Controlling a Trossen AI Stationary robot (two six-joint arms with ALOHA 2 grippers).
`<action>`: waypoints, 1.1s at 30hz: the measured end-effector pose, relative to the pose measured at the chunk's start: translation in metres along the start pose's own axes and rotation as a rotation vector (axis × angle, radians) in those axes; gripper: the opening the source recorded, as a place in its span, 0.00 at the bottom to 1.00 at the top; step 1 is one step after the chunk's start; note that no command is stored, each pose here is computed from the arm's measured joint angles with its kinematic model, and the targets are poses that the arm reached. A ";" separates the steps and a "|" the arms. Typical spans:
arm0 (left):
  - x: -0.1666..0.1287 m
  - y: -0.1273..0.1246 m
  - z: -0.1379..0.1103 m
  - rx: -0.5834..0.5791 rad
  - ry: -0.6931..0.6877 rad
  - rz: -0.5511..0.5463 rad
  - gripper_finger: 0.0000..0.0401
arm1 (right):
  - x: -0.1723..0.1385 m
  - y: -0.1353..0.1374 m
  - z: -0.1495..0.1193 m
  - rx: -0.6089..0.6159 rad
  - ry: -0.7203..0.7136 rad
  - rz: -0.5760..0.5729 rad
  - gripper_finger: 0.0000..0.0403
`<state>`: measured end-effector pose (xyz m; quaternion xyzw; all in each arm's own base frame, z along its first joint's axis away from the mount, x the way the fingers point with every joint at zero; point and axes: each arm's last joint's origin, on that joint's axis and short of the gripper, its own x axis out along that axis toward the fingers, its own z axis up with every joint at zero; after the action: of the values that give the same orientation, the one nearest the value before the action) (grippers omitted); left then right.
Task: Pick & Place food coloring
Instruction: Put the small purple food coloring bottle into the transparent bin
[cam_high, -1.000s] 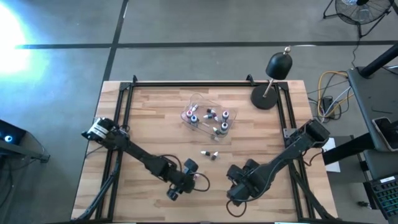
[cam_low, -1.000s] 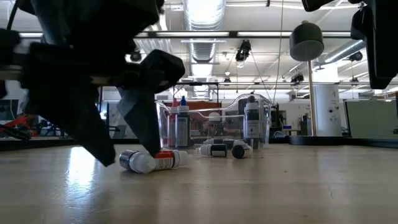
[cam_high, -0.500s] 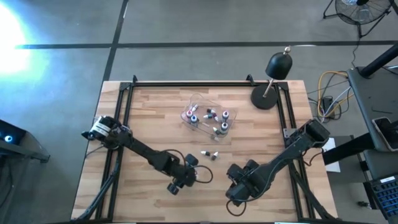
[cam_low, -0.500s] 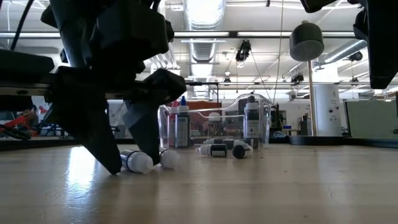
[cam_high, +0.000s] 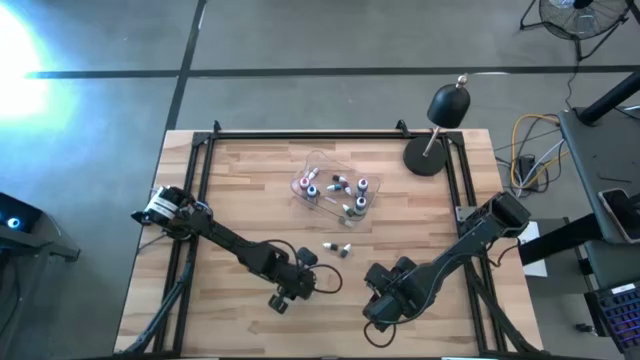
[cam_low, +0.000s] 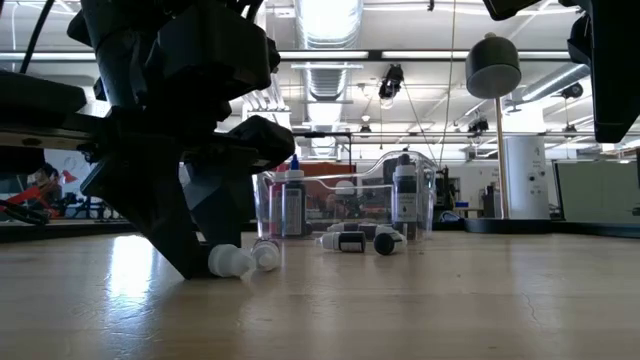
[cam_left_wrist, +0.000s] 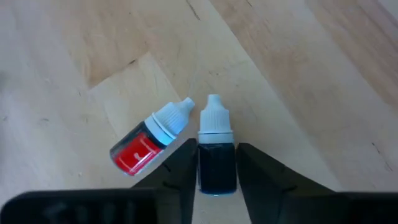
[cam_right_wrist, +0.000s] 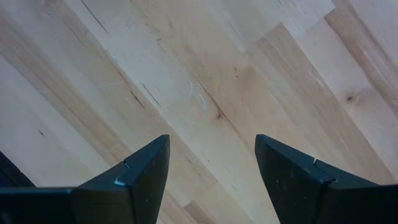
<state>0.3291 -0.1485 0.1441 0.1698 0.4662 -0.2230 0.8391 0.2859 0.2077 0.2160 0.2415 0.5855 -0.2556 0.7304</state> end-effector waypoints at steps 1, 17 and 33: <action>0.000 0.000 0.000 -0.008 0.000 0.000 0.20 | 0.000 0.000 0.000 -0.003 0.000 0.000 0.57; -0.113 0.041 0.028 -0.224 -0.170 0.435 0.15 | -0.017 -0.005 0.001 0.078 -0.123 0.020 0.56; -0.156 0.170 -0.018 -0.614 -0.310 0.693 0.38 | -0.024 -0.006 0.002 0.184 -0.191 0.042 0.54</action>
<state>0.3344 0.0371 0.2823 0.0245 0.2962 0.1946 0.9348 0.2790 0.2036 0.2395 0.2945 0.4821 -0.3146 0.7628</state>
